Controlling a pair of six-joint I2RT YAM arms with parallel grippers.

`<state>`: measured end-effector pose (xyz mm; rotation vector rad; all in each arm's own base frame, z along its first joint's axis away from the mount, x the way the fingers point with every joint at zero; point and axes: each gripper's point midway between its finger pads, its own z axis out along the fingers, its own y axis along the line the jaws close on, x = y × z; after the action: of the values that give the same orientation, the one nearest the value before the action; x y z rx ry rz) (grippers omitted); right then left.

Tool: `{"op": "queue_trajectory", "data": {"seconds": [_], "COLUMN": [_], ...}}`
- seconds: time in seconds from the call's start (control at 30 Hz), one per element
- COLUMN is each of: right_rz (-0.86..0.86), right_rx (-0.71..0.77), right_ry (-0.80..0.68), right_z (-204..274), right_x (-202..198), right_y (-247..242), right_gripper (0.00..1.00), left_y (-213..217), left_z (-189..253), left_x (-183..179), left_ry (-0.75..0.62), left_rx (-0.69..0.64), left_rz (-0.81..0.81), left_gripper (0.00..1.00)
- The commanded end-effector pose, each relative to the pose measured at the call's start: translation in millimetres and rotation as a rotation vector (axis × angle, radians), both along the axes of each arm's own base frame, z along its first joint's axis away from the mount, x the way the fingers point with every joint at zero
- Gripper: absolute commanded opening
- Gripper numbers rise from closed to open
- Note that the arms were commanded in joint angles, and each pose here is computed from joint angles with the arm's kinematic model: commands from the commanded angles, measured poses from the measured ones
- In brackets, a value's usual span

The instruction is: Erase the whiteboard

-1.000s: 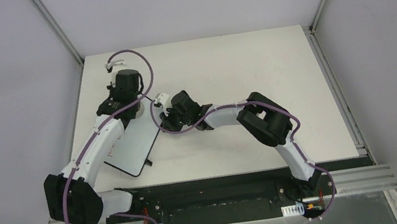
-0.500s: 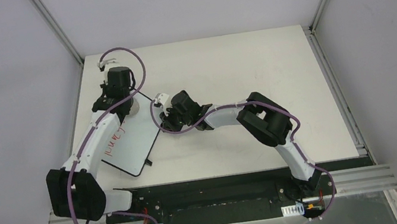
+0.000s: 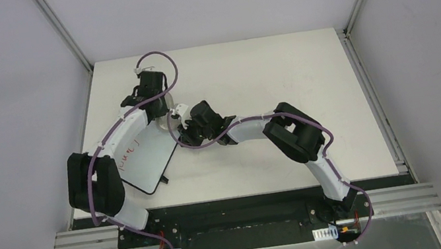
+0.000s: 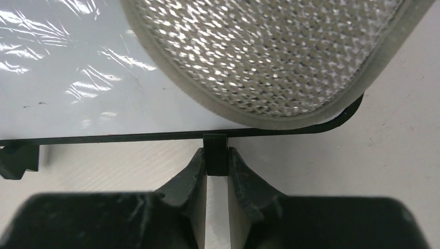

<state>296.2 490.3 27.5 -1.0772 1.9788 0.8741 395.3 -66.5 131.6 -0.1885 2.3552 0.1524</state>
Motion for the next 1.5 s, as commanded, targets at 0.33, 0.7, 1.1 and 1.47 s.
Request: {"op": "queue_trajectory", "data": {"seconds": [0.33,0.7,1.1,1.47], "right_rz": [-0.136,-0.293,-0.164,-0.371], "right_rx": [-0.083,-0.135,-0.201,-0.208], "right_ry": [0.019,-0.010,0.004,0.079], "right_z": [-13,-3,-1,7], "right_x": [14,32,36,87], "right_y": [-25,-85,-142,-199], "right_gripper": [0.00,0.00,0.00,0.45], "left_y": [82,83,28,-2], "left_z": [114,120,110,127], "left_x": [-51,-73,-92,-113], "left_ry": [-0.323,-0.351,-0.213,-0.243], "left_rx": [0.145,0.106,-0.104,-0.256], "left_rz": [0.259,0.249,-0.013,-0.143], "left_gripper": [0.00,0.00,0.00,0.00]}}
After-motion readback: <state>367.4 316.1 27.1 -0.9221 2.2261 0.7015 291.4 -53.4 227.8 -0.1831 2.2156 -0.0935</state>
